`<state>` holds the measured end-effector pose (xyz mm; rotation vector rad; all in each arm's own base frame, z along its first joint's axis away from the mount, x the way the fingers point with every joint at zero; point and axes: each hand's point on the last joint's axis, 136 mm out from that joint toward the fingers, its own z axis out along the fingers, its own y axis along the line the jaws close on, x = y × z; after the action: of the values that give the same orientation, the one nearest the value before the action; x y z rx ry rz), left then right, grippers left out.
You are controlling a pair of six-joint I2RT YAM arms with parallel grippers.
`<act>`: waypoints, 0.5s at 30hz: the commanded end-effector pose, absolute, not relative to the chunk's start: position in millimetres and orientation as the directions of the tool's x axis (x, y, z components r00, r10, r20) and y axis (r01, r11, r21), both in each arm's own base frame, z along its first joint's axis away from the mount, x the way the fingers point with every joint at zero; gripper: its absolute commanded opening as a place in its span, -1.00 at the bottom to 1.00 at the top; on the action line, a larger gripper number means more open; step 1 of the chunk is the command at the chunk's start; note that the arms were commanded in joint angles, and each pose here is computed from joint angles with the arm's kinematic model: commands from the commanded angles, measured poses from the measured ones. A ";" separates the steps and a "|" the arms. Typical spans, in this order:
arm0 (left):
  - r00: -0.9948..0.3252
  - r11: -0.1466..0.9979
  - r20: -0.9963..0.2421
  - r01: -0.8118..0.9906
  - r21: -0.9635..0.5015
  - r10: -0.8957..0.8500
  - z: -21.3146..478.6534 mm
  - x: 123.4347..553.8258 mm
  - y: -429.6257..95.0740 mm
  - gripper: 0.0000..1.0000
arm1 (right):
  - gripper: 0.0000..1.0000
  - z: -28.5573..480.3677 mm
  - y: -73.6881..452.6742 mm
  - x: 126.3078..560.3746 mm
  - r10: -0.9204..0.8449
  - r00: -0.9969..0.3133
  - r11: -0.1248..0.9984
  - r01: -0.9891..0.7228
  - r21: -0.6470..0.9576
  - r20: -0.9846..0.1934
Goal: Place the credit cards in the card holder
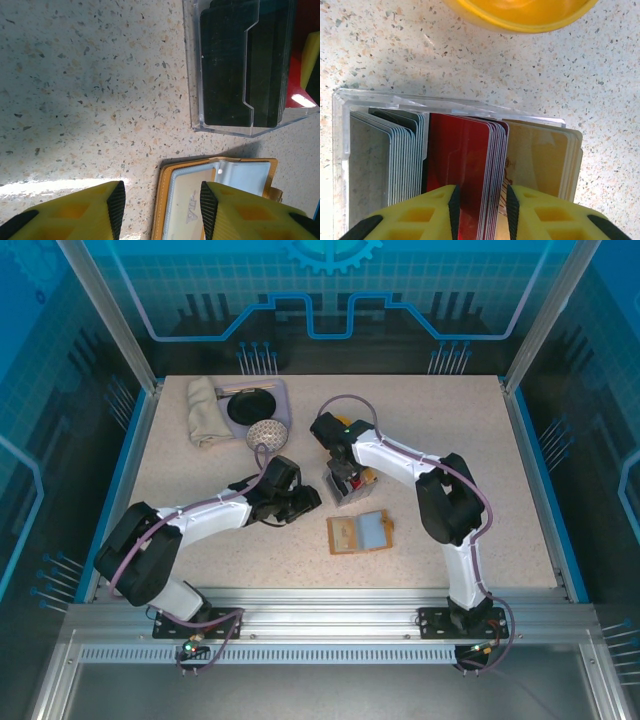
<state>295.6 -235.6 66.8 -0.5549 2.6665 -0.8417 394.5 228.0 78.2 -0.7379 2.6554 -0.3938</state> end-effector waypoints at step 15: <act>-0.884 0.699 -0.115 -0.271 -0.662 -0.452 78.7 325.3 -246.7 -0.01 | -0.36 92.7 231.6 387.2 -0.512 -0.807 0.855 -0.447 -0.263 -0.294</act>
<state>304.0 -238.9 67.7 -0.5660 2.6705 -0.8691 391.8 230.1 82.1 -0.7515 2.6582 -0.3535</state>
